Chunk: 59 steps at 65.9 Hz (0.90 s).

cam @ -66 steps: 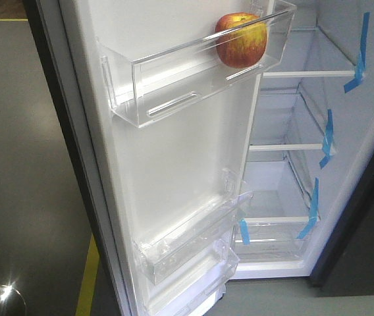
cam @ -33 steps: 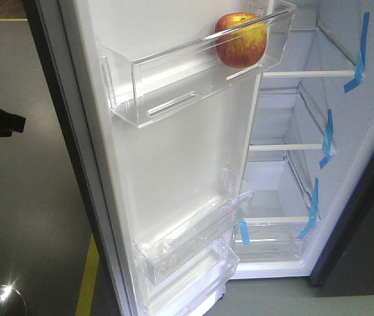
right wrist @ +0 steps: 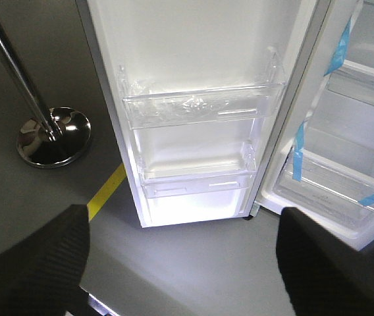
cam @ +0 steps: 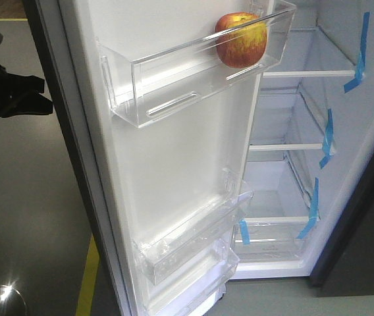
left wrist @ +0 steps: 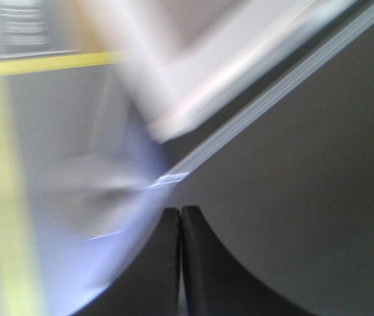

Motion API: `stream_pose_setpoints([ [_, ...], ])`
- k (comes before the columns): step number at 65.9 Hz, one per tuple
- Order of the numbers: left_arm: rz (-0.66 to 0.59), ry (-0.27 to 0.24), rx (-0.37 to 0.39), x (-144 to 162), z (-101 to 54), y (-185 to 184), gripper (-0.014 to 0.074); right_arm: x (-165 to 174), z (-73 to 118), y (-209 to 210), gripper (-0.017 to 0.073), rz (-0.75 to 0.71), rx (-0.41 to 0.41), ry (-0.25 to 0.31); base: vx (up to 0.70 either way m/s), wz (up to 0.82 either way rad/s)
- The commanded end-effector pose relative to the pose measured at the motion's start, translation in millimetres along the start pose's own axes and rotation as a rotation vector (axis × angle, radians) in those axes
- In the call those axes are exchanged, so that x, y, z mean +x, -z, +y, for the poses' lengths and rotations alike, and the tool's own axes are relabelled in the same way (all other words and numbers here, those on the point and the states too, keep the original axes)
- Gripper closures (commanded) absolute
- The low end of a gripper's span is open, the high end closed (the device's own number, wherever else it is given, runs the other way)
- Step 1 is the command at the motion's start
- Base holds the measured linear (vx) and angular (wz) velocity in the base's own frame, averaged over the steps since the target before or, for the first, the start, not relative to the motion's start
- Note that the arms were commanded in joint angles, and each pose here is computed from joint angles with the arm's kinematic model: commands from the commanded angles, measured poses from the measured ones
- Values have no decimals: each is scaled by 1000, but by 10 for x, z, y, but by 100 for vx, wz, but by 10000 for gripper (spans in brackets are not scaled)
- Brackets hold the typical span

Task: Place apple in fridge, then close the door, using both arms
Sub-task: 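Move the left gripper toward the outer edge of the refrigerator door, then push the refrigerator door closed with the left gripper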

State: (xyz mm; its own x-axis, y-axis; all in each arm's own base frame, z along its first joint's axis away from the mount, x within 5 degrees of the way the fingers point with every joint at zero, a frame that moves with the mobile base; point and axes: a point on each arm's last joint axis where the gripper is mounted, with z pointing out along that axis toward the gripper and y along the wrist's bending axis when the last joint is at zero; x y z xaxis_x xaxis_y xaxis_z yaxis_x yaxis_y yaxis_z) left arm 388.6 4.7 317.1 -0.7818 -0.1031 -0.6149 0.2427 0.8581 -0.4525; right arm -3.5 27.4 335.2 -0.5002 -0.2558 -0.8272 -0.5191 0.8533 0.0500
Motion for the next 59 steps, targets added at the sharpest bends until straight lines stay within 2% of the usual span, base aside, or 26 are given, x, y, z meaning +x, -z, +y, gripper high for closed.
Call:
stream_pose_setpoints([
  [1,-125,6,97,-170,-225,181,600,-105,0,28,1,-64,3,1,0,0],
  [13,-157,29,173,-201,-322,155,600,-107,2,28,1,-66,0,0,0,0],
  [29,-141,22,250,-185,-478,108,600,-107,2,28,1,-66,0,0,0,0],
  [59,-9,-106,394,-16,-947,-62,600,-107,2,28,1,-66,0,0,0,0],
])
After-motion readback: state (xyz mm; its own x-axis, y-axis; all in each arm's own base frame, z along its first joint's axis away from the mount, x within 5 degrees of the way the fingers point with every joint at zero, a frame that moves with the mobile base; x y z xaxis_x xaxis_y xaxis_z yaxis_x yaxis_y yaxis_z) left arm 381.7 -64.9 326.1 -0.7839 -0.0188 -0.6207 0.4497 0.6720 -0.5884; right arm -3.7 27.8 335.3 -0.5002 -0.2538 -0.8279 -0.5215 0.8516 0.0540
